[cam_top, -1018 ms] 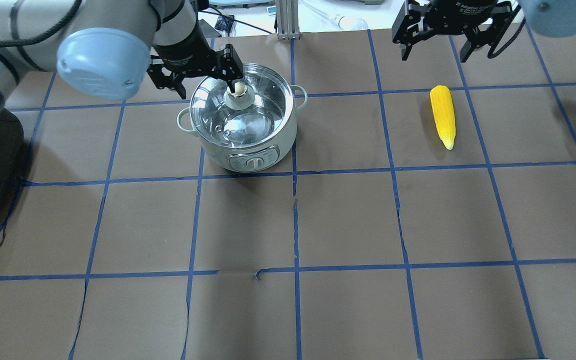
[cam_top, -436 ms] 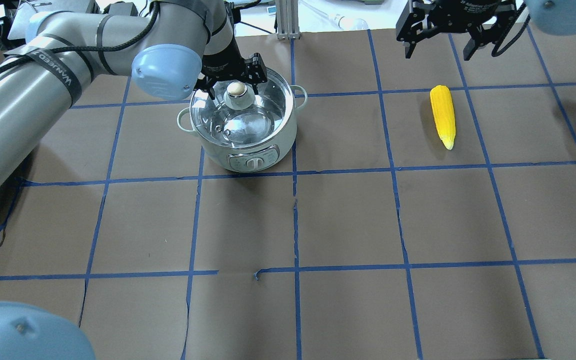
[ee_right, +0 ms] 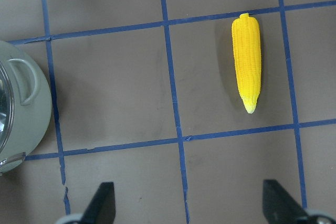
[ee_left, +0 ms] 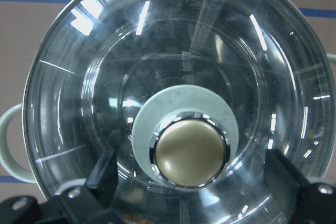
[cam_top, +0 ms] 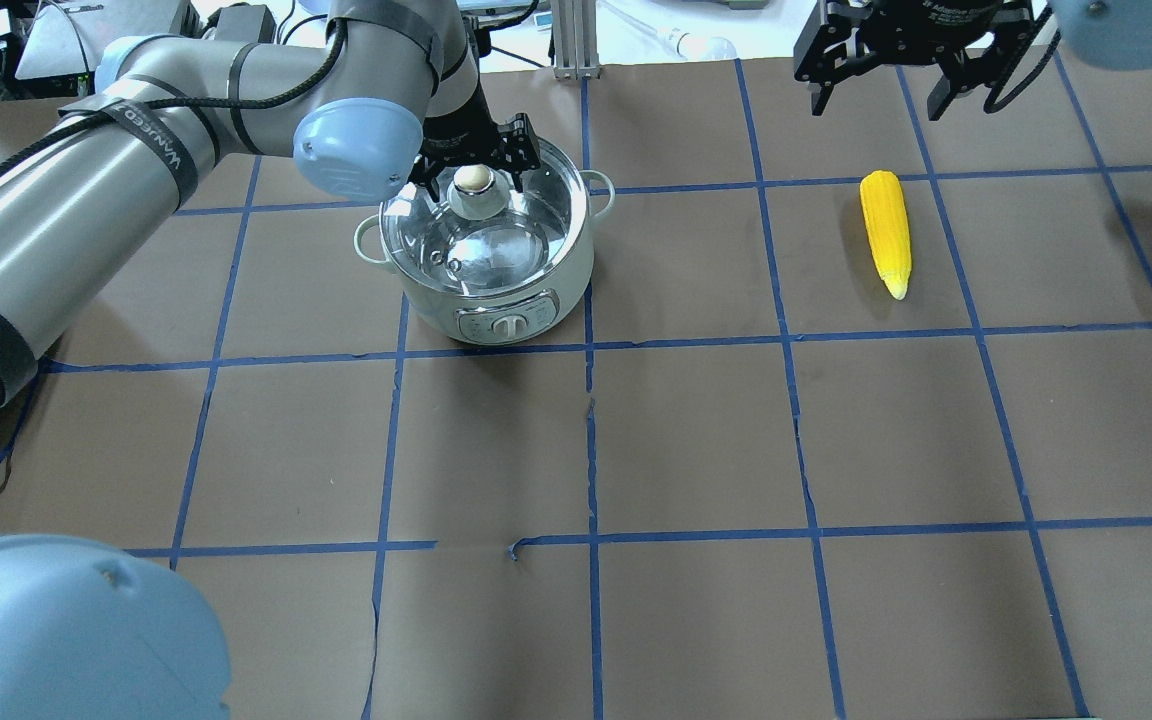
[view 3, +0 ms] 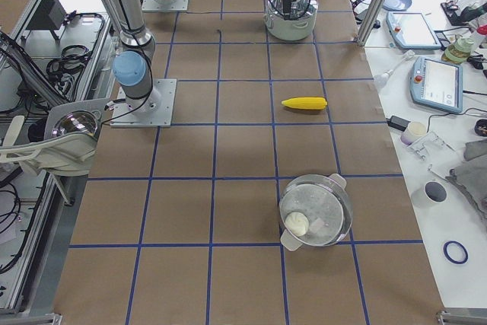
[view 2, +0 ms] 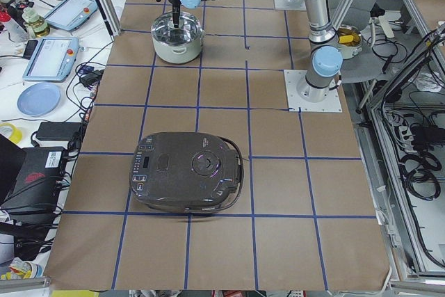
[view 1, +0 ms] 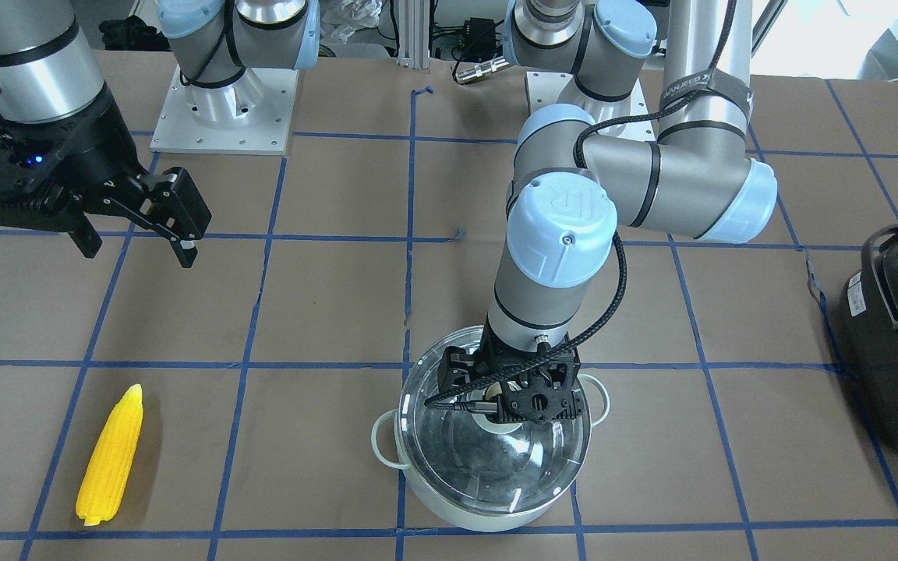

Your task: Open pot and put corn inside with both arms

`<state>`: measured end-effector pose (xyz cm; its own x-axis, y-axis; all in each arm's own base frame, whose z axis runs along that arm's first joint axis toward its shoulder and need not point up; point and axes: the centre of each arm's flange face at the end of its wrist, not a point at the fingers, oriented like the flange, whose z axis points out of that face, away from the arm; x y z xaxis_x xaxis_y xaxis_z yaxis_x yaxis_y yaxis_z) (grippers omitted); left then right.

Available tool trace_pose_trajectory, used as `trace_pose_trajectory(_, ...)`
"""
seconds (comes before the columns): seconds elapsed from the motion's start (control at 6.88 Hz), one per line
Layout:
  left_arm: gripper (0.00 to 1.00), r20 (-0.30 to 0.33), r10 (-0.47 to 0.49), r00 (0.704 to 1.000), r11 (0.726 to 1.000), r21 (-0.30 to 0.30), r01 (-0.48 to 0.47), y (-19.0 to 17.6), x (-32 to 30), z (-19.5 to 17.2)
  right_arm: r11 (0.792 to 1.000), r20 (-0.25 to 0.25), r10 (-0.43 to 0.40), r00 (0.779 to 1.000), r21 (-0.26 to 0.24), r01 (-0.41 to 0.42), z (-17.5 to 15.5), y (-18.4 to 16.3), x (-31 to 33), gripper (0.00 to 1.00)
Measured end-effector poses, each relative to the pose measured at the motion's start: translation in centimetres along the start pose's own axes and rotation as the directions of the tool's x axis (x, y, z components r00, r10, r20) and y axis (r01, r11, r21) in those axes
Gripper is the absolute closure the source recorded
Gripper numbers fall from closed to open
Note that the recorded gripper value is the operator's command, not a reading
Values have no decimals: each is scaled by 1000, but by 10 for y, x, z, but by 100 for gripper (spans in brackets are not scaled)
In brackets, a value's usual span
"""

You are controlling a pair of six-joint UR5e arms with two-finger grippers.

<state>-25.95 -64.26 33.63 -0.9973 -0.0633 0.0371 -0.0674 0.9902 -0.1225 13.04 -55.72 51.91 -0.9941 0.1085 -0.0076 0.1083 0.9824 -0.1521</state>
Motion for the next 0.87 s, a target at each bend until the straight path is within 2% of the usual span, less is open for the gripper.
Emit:
trace_pose_trajectory(0.15,48,0,-2,1000,1000,-1,2,0,0,1,1000,1,1,1000,0,-1,0,0,0,0)
trace_pose_trajectory(0.44,64,-2,-8,1000,1000,5,8,0,2,-2,1000,1,2,1000,3,-2,0,-1,0,0)
trace_pose_trajectory(0.58,77,-3,-11,1000,1000,8,11,0,2,-4,1000,-1,2,1000,4,-2,0,-1,1,0)
trace_pose_trajectory(0.87,89,-8,-10,1000,1000,23,10,0,2,-13,1000,-27,-8,1000,5,8,-3,1,4,0)
